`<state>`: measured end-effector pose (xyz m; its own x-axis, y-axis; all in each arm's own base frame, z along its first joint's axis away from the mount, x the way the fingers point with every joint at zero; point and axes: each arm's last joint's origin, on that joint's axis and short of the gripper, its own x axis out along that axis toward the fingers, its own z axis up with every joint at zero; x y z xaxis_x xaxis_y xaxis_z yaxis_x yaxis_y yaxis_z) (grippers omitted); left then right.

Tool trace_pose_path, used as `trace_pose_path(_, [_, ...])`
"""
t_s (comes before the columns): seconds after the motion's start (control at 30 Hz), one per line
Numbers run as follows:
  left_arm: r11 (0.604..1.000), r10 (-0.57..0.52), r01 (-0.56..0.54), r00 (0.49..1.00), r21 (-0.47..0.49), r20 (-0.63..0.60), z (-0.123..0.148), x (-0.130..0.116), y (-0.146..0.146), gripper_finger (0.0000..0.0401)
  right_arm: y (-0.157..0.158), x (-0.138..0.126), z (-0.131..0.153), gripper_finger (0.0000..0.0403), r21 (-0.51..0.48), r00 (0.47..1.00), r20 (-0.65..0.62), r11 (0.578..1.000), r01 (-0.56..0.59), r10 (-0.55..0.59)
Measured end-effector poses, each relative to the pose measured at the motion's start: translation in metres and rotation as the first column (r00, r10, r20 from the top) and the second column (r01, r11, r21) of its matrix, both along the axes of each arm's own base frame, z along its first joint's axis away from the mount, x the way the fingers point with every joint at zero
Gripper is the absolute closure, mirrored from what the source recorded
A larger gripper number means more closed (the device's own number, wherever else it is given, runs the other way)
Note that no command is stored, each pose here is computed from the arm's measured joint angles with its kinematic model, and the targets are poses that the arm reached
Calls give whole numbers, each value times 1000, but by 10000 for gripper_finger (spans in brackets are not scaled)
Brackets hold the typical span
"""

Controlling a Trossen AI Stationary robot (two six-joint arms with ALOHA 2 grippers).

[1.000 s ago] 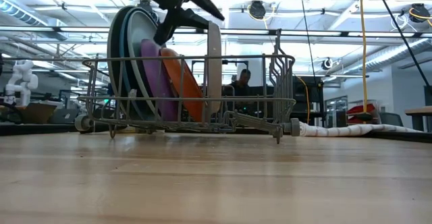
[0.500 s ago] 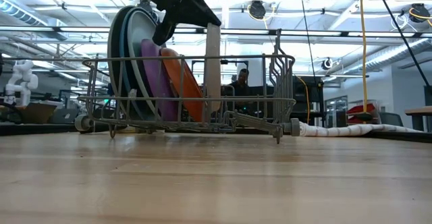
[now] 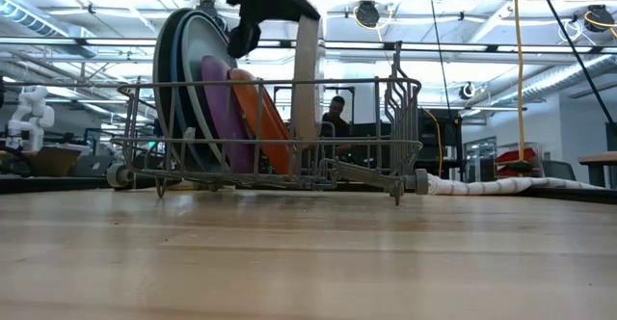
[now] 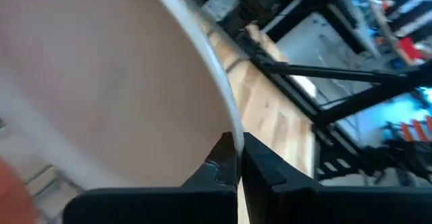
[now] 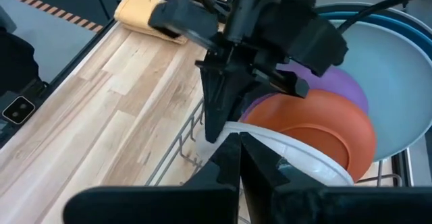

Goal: Sort dishes
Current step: Put the white plate into the green dish rack

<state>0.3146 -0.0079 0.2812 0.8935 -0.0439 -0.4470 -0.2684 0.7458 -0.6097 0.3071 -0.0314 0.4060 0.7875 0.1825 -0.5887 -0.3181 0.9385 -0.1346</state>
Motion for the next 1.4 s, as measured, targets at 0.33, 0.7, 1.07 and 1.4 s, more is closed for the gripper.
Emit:
trace_pose_path(0.33, [1000,23,-25,993,-10,-115,-6,-6,18,401,0,0,0,403,-5,1000,-4,1000,-5,5])
trace_pose_path(0.7, [999,53,-54,987,-2,-150,-10,-9,36,394,3,0,0,403,-16,1000,-1,1000,-21,21])
trace_pose_path(1.07, [997,73,-77,986,-22,-151,-10,-9,41,389,4,-2,-2,403,-12,999,-25,1000,-25,25])
trace_pose_path(1.4, [998,49,-56,986,-38,-158,-11,-10,40,307,4,-2,-3,403,-9,999,-34,1000,-28,28])
